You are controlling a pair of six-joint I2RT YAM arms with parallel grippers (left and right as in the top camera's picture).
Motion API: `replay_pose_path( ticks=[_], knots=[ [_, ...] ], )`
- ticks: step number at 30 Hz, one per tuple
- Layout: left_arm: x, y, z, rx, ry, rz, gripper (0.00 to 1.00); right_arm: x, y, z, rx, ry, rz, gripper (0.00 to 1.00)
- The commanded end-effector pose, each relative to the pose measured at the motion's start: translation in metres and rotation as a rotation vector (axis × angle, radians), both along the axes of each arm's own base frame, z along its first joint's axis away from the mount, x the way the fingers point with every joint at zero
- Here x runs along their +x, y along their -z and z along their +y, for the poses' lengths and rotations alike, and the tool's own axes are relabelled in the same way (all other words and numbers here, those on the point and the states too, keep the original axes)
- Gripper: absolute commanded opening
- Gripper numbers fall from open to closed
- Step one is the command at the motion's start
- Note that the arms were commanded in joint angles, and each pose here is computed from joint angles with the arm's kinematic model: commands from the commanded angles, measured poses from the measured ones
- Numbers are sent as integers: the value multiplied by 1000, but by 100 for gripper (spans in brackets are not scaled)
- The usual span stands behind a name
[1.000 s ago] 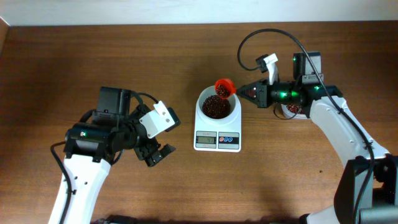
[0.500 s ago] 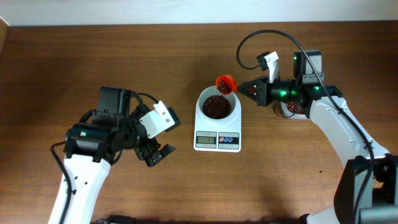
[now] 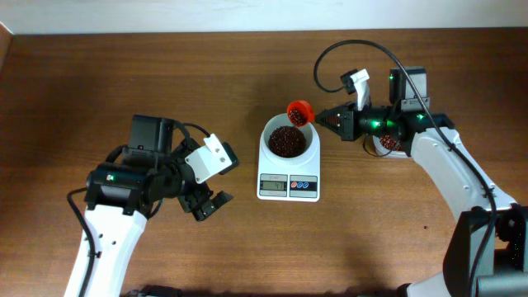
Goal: Scoop and weigh 50g on scale
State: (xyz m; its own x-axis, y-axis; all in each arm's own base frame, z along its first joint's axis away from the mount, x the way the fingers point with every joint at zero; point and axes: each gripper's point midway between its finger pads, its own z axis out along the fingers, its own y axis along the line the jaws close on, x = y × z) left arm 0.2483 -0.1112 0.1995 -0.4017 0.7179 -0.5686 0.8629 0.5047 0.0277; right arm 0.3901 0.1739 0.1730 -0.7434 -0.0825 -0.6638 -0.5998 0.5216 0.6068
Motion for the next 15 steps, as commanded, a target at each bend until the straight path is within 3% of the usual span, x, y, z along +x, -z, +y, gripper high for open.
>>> replay_pose_path(
  ticks=[1, 15],
  knots=[
    [-1, -1, -1, -6, -2, 1, 99, 2, -3, 1, -1, -4, -14, 4],
    [-1, -1, -1, -6, -2, 1, 99, 2, -7, 3, 15, -16, -31, 4]
  ],
)
